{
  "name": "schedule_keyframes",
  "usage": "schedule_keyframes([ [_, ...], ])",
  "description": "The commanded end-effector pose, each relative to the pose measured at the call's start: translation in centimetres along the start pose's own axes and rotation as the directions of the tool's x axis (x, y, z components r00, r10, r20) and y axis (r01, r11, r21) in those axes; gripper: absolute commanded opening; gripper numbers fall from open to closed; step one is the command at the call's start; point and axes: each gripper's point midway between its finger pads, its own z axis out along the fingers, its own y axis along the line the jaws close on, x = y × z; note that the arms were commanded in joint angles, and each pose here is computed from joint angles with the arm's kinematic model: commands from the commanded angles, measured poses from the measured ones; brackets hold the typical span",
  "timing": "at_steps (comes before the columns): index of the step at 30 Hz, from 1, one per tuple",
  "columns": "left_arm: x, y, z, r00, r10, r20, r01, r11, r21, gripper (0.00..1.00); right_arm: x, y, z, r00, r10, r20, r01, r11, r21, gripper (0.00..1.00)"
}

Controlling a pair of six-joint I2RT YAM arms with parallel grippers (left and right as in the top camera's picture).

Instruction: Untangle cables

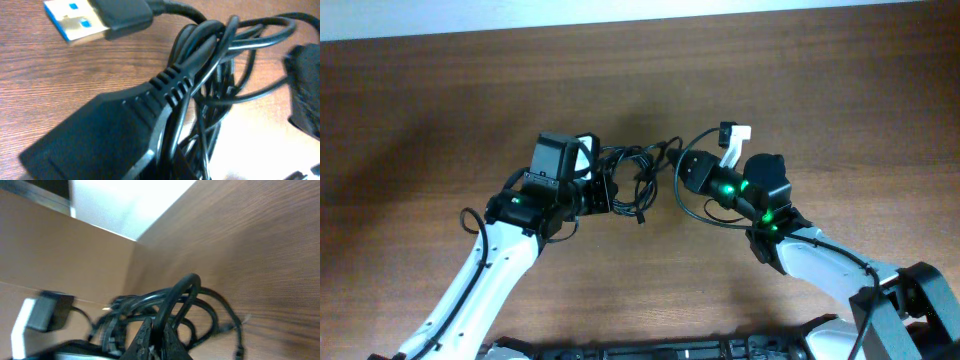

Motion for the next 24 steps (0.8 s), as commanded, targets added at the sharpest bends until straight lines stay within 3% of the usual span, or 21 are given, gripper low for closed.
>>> schedule_keyframes([
  [1,-0.3,-1.2,-0.5,0.997,0.072,0.011,-0.072,0.996,0.057,0.0,-1.5,-1.5,-0.1,0.985,-0.151,0.08,0.144,0.986,0.086,0.04],
  [4,-0.9,-1.0,-0.5,0.997,0.071,0.037,-0.073,0.996,0.042,0.0,-1.0,-1.1,0.0,0.987,-0.151,0.058,0.147,0.987,0.067,0.04],
  [7,-1.8,-2.0,-0.5,0.995,0.055,0.079,-0.061,0.996,0.07,0.0,4.1,2.0,1.2,0.983,-0.167,-0.08,0.164,0.985,-0.046,0.04],
  [13,-1.7,-3.1,-0.4,0.997,0.026,0.078,-0.034,0.994,0.103,0.0,6.7,2.4,2.5,0.979,-0.201,-0.043,0.202,0.979,0.029,0.04],
  [14,-1.4,-3.6,-0.4,0.997,0.052,0.065,-0.061,0.989,0.132,0.0,6.3,1.8,2.6,0.979,-0.2,-0.022,0.201,0.978,0.062,0.08],
  [16,-1.1,-4.1,-0.5,0.982,0.178,0.07,-0.187,0.97,0.157,0.0,5.6,1.4,2.5,0.98,-0.199,-0.001,0.198,0.977,0.079,0.3],
  [18,-2.6,-1.8,-0.6,0.978,0.171,0.115,-0.178,0.983,0.045,0.0,4.0,1.9,2.0,0.982,-0.191,0.014,0.19,0.981,0.046,0.53],
  [21,-4.9,2.6,-1.6,0.98,-0.004,0.197,0.021,0.996,-0.082,0.0,1.9,3.4,0.6,0.982,-0.19,0.015,0.191,0.981,-0.041,0.54],
  [23,-6.1,3.7,-2.1,0.961,-0.12,0.248,0.141,0.987,-0.071,0.0,4.8,2.4,0.8,0.981,-0.168,-0.094,0.168,0.986,-0.011,0.53],
  [24,-6.2,3.4,-2.1,0.961,-0.115,0.249,0.135,0.989,-0.063,0.0,5.9,2.3,1.0,0.978,-0.165,-0.127,0.166,0.986,-0.006,0.52],
])
